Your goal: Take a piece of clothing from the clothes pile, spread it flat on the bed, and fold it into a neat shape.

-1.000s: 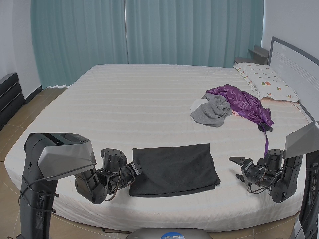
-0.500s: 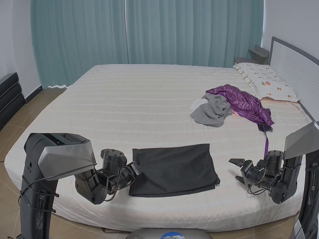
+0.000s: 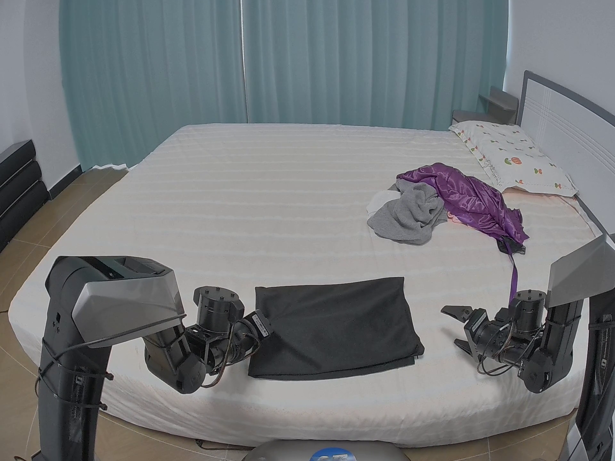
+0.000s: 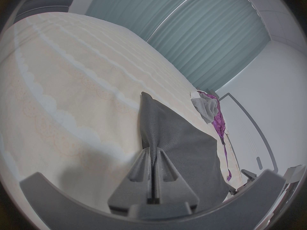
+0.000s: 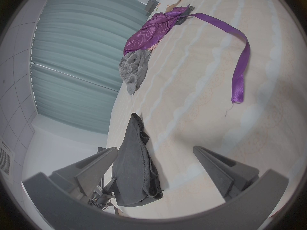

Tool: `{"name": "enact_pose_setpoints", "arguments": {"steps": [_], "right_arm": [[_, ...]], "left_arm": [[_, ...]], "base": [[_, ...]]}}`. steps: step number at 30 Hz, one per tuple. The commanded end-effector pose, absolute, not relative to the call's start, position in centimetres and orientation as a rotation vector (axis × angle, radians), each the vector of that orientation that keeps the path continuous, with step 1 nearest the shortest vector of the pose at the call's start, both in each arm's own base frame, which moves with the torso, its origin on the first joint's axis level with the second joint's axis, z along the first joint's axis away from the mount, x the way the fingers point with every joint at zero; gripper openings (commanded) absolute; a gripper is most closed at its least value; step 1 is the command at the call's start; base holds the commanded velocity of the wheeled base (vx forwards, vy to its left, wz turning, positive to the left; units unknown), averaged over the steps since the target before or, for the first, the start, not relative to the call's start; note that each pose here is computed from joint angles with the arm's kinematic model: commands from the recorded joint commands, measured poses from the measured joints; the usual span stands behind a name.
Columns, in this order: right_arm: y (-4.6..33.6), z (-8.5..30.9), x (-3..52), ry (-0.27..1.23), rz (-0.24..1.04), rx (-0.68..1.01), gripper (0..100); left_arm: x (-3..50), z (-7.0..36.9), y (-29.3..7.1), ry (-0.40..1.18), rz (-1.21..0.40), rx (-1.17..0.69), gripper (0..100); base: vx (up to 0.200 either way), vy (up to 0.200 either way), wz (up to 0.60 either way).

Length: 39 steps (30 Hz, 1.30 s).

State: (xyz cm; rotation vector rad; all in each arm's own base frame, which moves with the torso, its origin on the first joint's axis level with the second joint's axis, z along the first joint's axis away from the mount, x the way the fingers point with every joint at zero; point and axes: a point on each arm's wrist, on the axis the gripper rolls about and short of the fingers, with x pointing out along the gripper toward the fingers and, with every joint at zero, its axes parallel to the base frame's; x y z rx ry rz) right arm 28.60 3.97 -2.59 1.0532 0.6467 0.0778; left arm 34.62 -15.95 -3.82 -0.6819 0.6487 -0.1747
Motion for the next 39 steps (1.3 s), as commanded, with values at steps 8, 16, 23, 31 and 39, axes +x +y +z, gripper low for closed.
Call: {"name": "enact_pose_setpoints", "arguments": {"steps": [8, 16, 23, 31, 39], "right_arm": [[4.0, -2.5, 28.7, 0.636, 0.085, 1.055, 100], [4.0, -2.5, 28.7, 0.635, 0.086, 1.055, 100], [4.0, -2.5, 28.7, 0.636, 0.085, 1.055, 100], [4.0, -2.5, 28.7, 0.637, 0.086, 1.055, 100], [4.0, -2.5, 28.7, 0.636, 0.087, 1.055, 100]], "left_arm": [[34.6, -3.7, -15.8, 0.648, -0.166, -0.703, 0], [34.9, -3.1, -15.2, 0.628, -0.150, -0.719, 0], [34.9, -2.9, -14.9, 0.616, -0.127, -0.725, 0], [35.1, -2.8, -14.3, 0.607, -0.109, -0.731, 0], [35.3, -2.8, -13.8, 0.601, -0.097, -0.737, 0]], "base": [[0.000, 0.150, 0.00], [0.000, 0.200, 0.00], [0.000, 0.200, 0.00], [0.000, 0.200, 0.00], [0.000, 0.200, 0.00]]}}
